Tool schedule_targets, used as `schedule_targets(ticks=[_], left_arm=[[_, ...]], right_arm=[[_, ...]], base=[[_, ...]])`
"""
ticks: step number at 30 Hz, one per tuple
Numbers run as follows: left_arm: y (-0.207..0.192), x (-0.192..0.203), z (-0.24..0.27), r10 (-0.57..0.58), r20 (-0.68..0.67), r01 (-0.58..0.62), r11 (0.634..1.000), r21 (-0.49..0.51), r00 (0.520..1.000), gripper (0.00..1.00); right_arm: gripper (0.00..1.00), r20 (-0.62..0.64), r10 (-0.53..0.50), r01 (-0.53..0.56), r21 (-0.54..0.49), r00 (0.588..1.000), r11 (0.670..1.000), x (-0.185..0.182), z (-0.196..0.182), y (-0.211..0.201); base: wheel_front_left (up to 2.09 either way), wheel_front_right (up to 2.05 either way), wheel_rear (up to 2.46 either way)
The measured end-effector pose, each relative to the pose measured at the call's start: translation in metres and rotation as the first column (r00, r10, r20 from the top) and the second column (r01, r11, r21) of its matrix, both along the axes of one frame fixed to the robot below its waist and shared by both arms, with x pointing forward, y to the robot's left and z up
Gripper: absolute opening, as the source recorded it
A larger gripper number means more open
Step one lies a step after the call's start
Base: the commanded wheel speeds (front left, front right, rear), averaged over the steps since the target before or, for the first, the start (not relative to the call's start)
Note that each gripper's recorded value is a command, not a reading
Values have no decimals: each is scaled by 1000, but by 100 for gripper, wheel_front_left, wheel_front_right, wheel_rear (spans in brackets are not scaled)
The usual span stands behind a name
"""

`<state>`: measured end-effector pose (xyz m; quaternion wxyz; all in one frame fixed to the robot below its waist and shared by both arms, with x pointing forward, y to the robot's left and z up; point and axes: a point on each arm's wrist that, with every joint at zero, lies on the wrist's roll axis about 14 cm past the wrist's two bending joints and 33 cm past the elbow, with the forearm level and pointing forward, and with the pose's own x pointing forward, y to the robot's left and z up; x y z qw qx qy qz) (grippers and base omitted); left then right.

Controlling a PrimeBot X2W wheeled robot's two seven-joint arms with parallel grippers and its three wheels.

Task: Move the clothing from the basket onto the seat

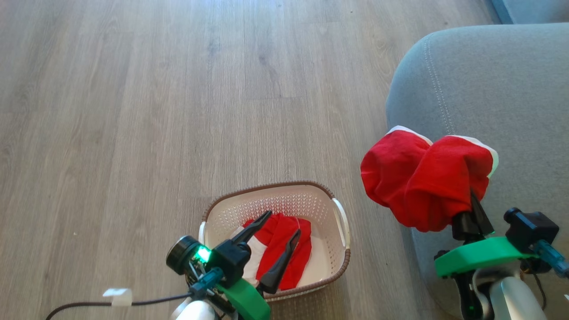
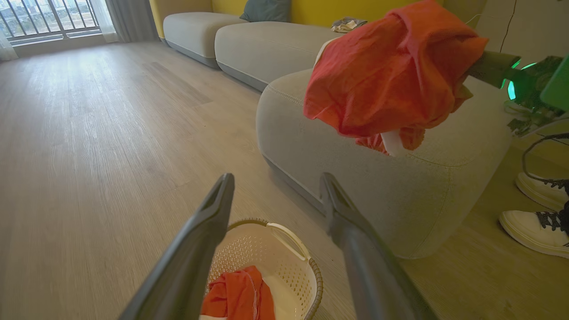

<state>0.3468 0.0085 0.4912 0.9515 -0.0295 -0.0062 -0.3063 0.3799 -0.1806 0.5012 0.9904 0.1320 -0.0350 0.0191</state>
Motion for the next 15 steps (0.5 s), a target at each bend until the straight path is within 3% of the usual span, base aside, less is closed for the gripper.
schedule_targets(ticks=[15], left_arm=[[-9, 1, -2, -27, -7, 27, 1000, -4, 1000, 100]], right_arm=[[0, 9, -37, 37, -11, 999, 999, -3, 3, -12]], base=[[0, 0, 0]])
